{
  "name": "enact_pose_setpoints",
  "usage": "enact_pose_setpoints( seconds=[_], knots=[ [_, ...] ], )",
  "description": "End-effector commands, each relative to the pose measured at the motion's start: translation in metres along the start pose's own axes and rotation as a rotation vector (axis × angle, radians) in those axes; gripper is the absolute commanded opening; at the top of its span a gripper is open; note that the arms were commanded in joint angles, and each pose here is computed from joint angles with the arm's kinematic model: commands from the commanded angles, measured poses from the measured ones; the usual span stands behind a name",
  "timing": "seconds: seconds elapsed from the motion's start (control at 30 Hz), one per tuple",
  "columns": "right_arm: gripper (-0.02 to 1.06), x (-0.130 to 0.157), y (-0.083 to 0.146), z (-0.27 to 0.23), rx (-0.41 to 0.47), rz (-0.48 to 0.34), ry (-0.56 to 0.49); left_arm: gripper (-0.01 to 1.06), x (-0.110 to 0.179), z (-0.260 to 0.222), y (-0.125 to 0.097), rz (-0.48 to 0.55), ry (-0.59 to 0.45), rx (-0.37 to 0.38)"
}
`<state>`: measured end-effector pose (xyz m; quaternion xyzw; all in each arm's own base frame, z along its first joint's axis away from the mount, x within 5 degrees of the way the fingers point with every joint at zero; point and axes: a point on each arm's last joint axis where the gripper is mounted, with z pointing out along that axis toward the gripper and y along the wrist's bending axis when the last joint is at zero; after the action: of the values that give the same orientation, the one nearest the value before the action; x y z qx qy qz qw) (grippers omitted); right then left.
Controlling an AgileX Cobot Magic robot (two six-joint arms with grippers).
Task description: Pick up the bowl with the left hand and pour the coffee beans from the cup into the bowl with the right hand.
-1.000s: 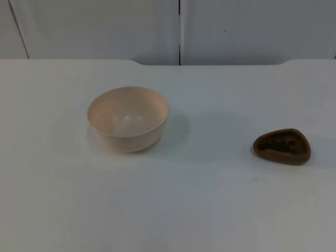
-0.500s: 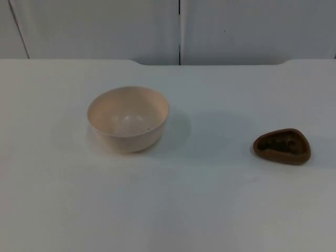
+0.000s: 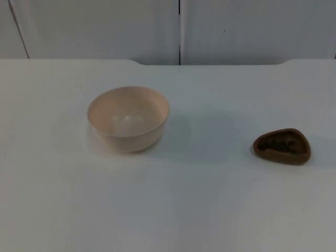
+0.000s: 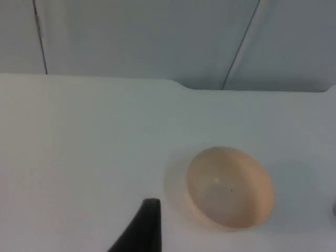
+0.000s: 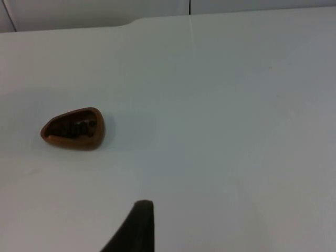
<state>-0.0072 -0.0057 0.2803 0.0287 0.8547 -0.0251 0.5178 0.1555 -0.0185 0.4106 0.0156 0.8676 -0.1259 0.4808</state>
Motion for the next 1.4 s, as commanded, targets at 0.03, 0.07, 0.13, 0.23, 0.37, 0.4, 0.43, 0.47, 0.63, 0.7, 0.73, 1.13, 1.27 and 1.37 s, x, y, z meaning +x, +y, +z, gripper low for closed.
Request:
enact_pose_setpoints(
  seconds=[0.03,0.07,0.13,0.23,0.37,0.4,0.43,0.47,0.63,0.7,0.73,1.13,1.27,1.37],
  knots=[
    [1.05,0.0,0.0,-0.001,0.009,0.004,-0.008,1.05,-0.015,0.009,0.0,0.001,0.007,0.02],
    [1.05,0.0,0.0,-0.001,0.009,0.004,-0.008,1.05,-0.018,0.012,0.0,0.002,0.011,0.024],
    [1.05,0.0,0.0,-0.001,0.009,0.004,-0.008,1.05,-0.021,0.014,-0.001,-0.001,0.01,0.03],
    [1.05,0.0,0.0,-0.001,0.009,0.004,-0.008,1.05,-0.028,0.018,-0.002,0.003,0.002,0.053],
    [1.05,0.0,0.0,-0.001,0.009,0.004,-0.008,1.05,-0.034,0.025,-0.004,0.027,0.004,0.094],
    [1.05,0.0,0.0,-0.001,0.009,0.004,-0.008,1.05,-0.036,0.027,-0.005,0.036,0.006,0.104],
    [1.05,0.0,0.0,-0.001,0.009,0.004,-0.008,1.05,-0.037,0.029,-0.005,0.037,0.007,0.112],
    [1.05,0.0,0.0,-0.001,0.009,0.004,-0.008,1.05,-0.038,0.031,-0.005,0.035,0.012,0.118],
    [1.05,0.0,0.0,-0.001,0.009,0.004,-0.008,1.05,-0.041,0.04,-0.003,0.023,0.033,0.124],
    [1.05,0.0,0.0,-0.001,0.009,0.004,-0.008,1.05,-0.041,0.043,-0.003,0.02,0.038,0.125],
    [1.05,0.0,0.0,-0.001,0.009,0.004,-0.008,1.05,-0.041,0.045,-0.002,0.019,0.041,0.129],
    [1.05,0.0,0.0,-0.001,0.009,0.002,-0.008,1.05,-0.036,0.087,-0.005,0.028,0.149,0.208],
    [1.05,0.0,0.0,-0.001,0.009,0.002,-0.008,1.05,-0.032,0.104,-0.012,0.044,0.192,0.233],
    [1.05,0.0,0.0,-0.001,0.009,0.002,-0.008,1.05,-0.022,0.129,-0.023,0.081,0.265,0.265]
  ],
)
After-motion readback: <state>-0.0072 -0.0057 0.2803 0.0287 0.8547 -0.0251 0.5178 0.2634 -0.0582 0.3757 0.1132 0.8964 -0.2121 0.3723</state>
